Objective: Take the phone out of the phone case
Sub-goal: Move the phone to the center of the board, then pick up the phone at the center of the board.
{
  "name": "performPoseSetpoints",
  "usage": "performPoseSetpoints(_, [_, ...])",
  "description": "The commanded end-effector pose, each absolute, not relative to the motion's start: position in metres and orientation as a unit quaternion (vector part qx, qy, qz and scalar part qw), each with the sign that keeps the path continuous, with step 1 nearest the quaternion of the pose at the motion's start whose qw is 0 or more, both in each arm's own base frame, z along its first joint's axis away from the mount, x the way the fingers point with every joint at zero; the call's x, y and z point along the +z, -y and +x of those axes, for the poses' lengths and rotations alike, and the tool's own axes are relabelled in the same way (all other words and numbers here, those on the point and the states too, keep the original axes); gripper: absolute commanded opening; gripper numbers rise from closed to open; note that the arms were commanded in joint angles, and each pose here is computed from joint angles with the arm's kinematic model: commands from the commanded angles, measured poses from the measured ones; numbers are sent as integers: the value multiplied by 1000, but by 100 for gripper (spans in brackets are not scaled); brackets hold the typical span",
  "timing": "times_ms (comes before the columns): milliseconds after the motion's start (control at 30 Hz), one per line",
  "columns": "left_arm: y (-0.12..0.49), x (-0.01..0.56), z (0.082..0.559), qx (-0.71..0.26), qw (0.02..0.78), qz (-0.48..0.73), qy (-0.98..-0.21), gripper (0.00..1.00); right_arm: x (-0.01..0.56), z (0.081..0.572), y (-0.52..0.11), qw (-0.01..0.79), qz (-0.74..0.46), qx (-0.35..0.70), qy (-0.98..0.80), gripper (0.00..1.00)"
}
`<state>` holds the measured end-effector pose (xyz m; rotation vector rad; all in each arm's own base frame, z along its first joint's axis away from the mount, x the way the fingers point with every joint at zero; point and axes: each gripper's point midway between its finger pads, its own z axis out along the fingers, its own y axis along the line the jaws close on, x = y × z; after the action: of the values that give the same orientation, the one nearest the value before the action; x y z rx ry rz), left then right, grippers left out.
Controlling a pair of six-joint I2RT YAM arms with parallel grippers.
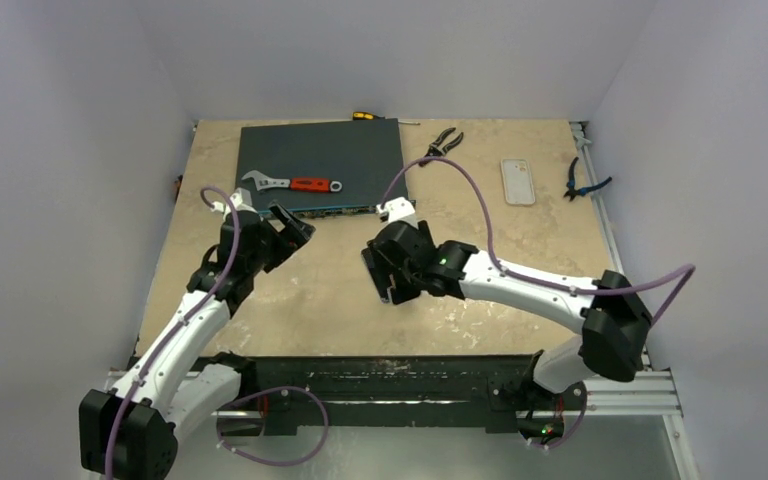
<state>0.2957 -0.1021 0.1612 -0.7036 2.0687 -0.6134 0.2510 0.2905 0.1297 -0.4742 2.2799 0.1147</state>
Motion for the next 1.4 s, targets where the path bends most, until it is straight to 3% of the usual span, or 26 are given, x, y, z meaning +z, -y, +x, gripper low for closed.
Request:
performPoseSetpoints(0, [120,168,300,-288,429,-242,-821,86,141,261,-247,399,-136,33,-906,0])
performPoseSetpoints(200, [130,148,296,-313,404,-243,-825,85,115,280,-206,374,-91,-4,-923,0])
performPoseSetpoints(700, [125,139,274,-301,401,-219,-837,84,53,330,-205,319,-60,-21,-946,2])
performPoseSetpoints(967, [124,128,267,-299,391,-223,-841,84,28,316,-205,290,-42,-6,-956,67])
performPoseSetpoints(1100, [123,128,267,-296,391,-224,-842,84,27,312,-203,292,-23,-1,-956,90])
performPoseSetpoints(1167, [123,128,267,-296,392,-225,-842,84,28,310,-201,294,-11,-1,-956,98])
performPoseSetpoints(1367, [123,125,266,-296,387,-228,-843,84,27,303,-195,297,18,3,-955,99])
